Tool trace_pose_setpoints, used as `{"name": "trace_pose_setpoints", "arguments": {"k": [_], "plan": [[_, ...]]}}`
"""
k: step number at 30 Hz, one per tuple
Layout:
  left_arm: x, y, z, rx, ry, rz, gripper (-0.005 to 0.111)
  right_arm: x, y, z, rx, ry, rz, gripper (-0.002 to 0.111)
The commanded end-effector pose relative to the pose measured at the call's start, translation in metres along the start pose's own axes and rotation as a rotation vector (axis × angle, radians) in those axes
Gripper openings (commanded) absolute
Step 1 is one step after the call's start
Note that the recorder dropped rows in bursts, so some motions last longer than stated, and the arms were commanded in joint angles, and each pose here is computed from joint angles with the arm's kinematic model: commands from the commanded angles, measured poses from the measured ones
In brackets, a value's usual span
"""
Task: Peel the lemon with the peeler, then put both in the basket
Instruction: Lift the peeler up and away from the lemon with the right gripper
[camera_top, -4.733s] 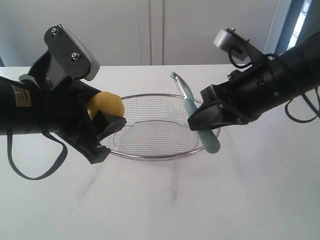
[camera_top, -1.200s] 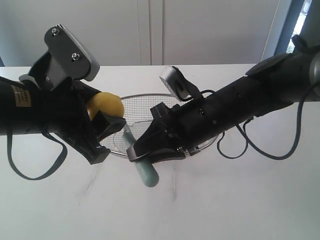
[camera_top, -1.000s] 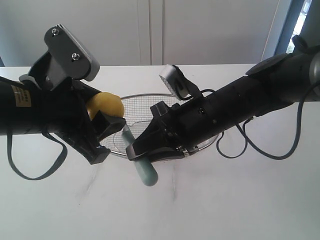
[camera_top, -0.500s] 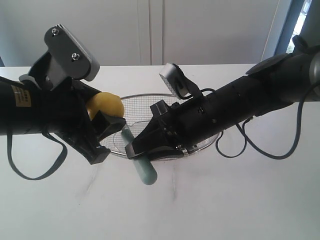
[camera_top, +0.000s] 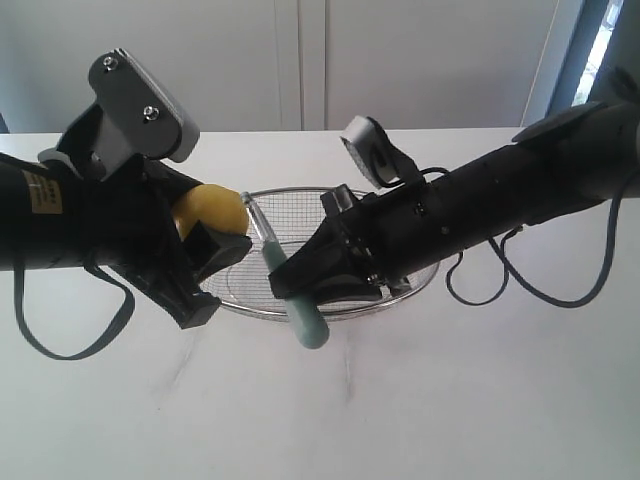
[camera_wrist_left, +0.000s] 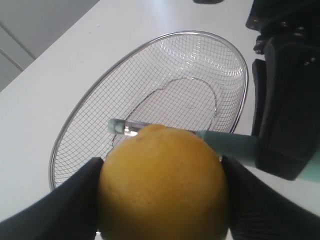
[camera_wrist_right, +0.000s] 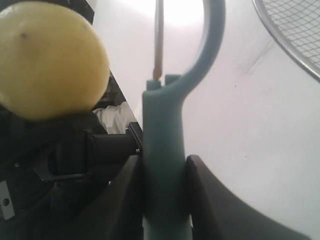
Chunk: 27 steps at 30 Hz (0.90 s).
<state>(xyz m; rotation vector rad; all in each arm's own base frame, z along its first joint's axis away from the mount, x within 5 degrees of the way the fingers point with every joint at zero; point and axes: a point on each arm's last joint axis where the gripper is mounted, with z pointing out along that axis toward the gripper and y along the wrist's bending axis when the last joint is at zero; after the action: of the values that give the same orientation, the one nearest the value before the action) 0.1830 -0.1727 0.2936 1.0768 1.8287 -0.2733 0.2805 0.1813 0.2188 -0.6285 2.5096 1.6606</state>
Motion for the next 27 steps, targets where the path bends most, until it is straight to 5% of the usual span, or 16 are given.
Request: {"name": "trace_pose_setpoints", "arguments": {"k": [1,17,27], "plan": [[-0.002,-0.001,-0.002,0.002,-0.016,-0.011,0.0,-0.006,0.003,-0.012,-0.019,-0.055,-0.011,0.0],[-0.002,-0.001,-0.002,0.002,-0.016,-0.011,0.0,0.006,0.071,-0.108,0.084,-0.347,-0.251,0.0],[-0.001,-0.001,-0.002,0.006,-0.005,-0.011,0.0,0.024,0.084,-0.119,0.222,-0.288,-0.364,0.0]]}}
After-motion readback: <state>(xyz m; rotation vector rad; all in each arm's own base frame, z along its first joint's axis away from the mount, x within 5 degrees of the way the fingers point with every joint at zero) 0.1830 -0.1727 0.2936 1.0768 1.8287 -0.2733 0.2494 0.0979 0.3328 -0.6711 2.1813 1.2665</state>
